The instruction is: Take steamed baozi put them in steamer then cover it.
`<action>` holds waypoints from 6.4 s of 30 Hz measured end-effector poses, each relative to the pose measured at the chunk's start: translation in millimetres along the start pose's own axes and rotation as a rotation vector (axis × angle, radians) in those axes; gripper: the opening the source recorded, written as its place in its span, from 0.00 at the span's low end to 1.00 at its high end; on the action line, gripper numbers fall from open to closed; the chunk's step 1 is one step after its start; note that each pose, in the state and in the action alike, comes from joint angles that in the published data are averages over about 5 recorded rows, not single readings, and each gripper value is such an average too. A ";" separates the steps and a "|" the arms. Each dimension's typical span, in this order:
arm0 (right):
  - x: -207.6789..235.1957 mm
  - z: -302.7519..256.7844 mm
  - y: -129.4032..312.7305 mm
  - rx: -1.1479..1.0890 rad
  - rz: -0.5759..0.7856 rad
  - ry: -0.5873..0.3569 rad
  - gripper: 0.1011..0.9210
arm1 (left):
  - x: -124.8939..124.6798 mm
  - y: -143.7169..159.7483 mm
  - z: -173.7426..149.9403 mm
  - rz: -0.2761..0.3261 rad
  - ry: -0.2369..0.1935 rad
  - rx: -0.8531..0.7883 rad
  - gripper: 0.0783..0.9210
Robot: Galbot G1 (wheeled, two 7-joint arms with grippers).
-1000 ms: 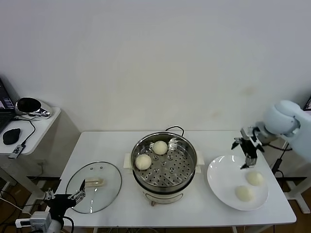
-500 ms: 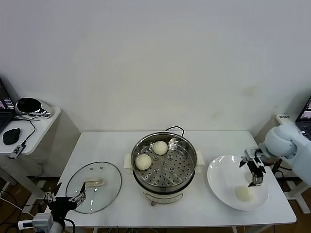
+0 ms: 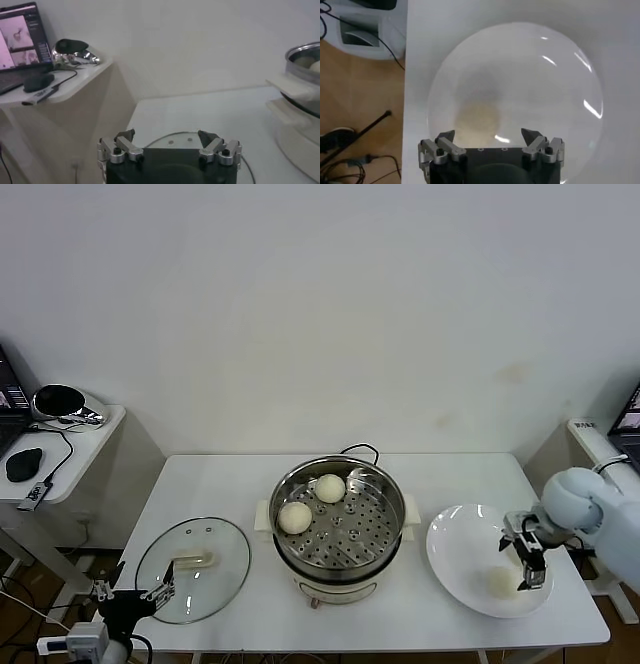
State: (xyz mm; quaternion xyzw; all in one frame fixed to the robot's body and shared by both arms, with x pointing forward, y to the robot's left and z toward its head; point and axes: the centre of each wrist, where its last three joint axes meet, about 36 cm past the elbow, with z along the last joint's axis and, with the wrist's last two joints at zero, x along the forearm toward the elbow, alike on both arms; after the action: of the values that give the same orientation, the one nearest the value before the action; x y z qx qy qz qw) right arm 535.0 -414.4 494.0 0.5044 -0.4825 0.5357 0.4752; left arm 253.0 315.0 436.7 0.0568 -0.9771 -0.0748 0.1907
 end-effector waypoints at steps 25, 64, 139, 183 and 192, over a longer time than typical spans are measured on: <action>-35.0 1.7 7.6 -0.028 0.009 0.007 0.88 | -1.1 -3.0 -0.1 0.005 -0.002 0.006 0.88; 75.9 -17.6 -54.7 -0.014 0.097 -0.123 0.59 | -3.2 -4.0 -5.1 0.008 -0.022 0.017 0.88; 100.0 -378.1 -72.7 1.588 0.031 -0.096 0.63 | -3.7 4.0 -3.6 -0.048 -0.039 0.047 0.88; 136.6 -54.2 -50.4 0.308 0.318 -0.126 0.88 | -1.5 -3.6 -4.7 0.010 -0.022 0.028 0.88; 94.4 -1.2 -53.2 0.132 0.286 -0.055 0.88 | 5.2 -4.0 -1.3 0.003 -0.003 0.016 0.88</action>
State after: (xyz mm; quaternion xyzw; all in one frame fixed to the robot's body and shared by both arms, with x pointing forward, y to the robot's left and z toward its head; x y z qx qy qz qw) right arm 584.1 -406.7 590.4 0.4751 -0.5259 0.6146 0.3464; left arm 249.1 310.1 439.1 0.0567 -0.9780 -0.0667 0.1891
